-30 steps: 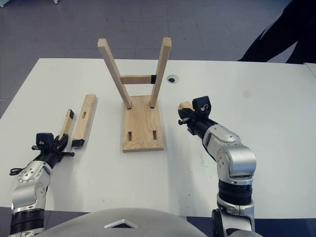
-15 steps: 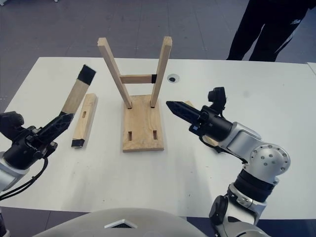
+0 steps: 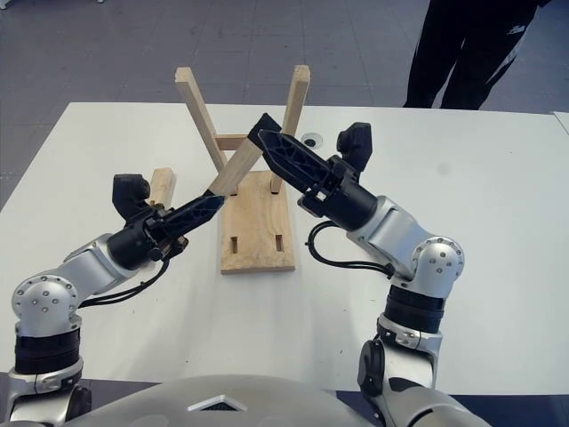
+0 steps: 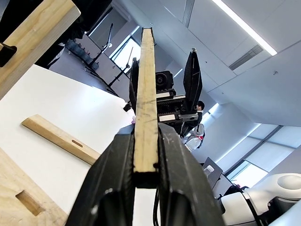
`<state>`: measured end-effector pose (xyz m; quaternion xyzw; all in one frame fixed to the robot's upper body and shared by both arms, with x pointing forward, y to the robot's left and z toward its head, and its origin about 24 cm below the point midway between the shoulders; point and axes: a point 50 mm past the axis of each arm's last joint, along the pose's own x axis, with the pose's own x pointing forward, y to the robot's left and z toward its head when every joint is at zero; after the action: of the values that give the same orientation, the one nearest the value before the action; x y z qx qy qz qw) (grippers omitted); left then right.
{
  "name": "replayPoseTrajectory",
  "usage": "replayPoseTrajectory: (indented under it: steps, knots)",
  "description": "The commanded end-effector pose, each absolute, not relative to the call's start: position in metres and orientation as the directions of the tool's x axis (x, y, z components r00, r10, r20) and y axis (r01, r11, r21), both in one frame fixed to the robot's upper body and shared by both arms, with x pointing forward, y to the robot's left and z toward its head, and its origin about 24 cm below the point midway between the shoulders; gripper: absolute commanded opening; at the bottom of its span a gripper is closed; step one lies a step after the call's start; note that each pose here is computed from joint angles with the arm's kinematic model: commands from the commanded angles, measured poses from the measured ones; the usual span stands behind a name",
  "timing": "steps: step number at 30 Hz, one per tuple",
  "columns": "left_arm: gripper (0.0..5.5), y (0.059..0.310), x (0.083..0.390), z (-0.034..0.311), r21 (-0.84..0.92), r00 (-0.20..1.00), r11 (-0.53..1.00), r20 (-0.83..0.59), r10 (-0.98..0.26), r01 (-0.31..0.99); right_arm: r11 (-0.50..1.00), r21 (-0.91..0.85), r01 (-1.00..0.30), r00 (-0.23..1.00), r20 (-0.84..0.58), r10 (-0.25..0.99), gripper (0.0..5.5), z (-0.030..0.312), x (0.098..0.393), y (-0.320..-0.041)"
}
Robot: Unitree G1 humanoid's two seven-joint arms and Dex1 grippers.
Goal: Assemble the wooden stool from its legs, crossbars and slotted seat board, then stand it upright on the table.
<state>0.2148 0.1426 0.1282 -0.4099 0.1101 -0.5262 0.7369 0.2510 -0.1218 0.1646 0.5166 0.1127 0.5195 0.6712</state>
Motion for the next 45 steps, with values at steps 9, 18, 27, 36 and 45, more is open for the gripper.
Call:
replayPoseTrajectory:
  steps: [9,18,27,36,45]
  knots:
    - [0.43,0.131,0.222,0.133,-0.725,0.424,0.054,0.339,-0.84,0.687,-0.148,0.801,-0.58,0.442,0.462,0.769,1.76,0.173,0.26,-0.109]
    - [0.43,0.125,0.226,0.134,-0.751,0.419,0.014,0.353,-0.837,0.66,-0.13,0.8,-0.585,0.428,0.441,0.789,0.54,0.173,0.264,-0.107]
    - [1.56,0.128,0.222,0.134,-0.748,0.361,0.021,0.295,-0.885,0.663,-0.097,0.795,-0.599,0.44,0.427,0.79,0.41,0.174,0.265,-0.111]
    - [2.33,0.198,0.217,0.12,-0.728,0.539,0.311,0.094,-0.837,0.61,0.172,0.804,-0.57,0.629,0.292,0.72,0.41,0.169,0.272,-0.169]
    - [2.33,0.172,0.227,0.122,-0.661,0.631,0.423,0.1,-0.769,0.62,0.845,0.326,-0.423,0.855,-0.165,0.492,0.41,0.151,0.271,-0.237]
